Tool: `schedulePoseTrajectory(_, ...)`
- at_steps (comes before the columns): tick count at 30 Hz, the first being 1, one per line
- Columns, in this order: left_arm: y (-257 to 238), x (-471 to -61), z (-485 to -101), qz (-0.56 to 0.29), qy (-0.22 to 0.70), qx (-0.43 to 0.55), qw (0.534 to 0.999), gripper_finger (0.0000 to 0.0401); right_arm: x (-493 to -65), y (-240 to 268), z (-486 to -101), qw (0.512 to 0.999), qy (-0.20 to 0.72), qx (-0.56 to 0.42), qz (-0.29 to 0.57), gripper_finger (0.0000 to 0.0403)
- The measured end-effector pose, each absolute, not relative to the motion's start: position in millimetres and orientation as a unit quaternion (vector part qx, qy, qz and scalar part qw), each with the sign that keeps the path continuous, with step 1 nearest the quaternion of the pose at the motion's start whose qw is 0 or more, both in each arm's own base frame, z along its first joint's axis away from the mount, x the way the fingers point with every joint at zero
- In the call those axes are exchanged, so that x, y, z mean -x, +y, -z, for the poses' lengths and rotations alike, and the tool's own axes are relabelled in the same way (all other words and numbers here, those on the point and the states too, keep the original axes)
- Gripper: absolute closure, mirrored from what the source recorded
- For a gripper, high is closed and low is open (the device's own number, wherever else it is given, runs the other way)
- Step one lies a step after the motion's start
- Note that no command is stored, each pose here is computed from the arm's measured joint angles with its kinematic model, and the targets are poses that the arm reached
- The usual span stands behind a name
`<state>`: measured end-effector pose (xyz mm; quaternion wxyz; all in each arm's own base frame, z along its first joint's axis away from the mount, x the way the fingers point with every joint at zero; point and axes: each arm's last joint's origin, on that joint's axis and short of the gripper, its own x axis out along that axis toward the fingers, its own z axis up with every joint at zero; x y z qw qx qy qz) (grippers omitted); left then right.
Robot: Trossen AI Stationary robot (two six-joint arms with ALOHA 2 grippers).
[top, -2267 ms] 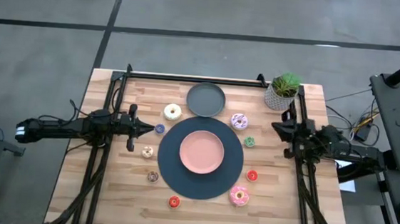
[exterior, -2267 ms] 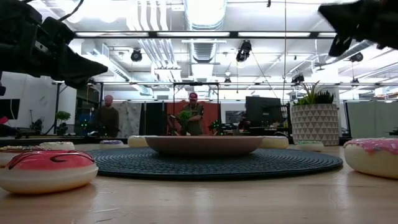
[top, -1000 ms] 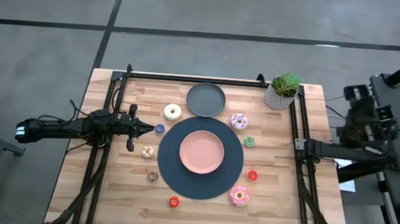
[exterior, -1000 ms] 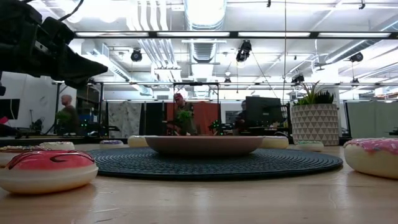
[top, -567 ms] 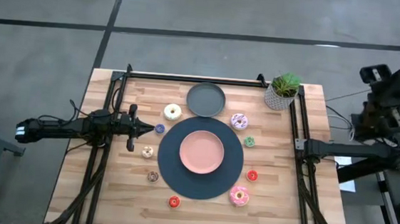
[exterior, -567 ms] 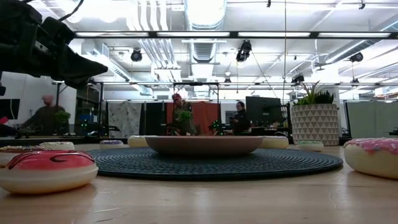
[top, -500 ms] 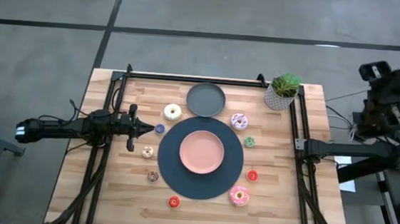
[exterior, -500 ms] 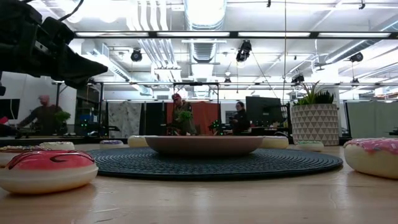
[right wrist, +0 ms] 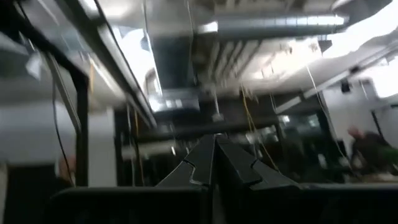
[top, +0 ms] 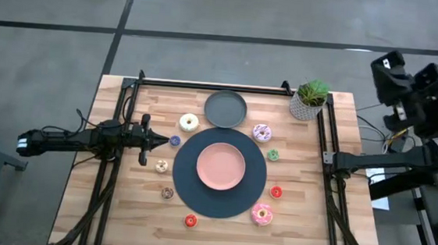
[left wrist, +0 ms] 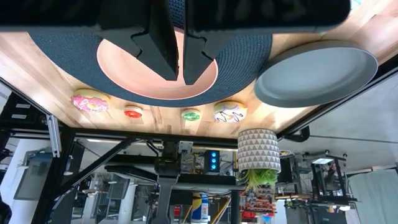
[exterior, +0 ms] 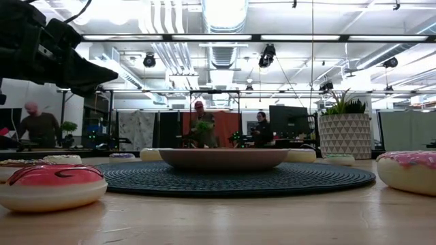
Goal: Pick & Place donuts
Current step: Put the large purple donut on the gray plate
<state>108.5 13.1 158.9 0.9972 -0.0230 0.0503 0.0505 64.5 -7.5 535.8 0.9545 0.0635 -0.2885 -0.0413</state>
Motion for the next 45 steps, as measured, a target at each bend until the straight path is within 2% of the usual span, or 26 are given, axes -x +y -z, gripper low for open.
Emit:
schedulePoseTrajectory(7,13.2,-108.5,-158.9,-0.051,0.05,0.023,0.997,0.0401,-84.0,-9.5,-534.4,0.98,-0.186,-0.041,0.056,0.0394)
schedulePoseTrajectory(21,13.2,-108.5,-158.8,-0.051,0.05,0.023,0.997,0.0401,-120.2,-13.3,-499.4,0.998,0.005,-0.019,0.066,0.0394)
schedulePoseTrajectory(33,13.1,-108.5,-158.8,-0.051,0.05,0.023,0.997,0.0401,-158.7,-17.3,-461.3,0.979,0.19,0.034,0.057,0.0394)
schedulePoseTrajectory(45,13.1,-108.5,-158.8,-0.05,0.05,0.023,0.997,0.0401,-196.4,-21.2,-436.6,0.958,0.281,0.033,0.051,0.0394)
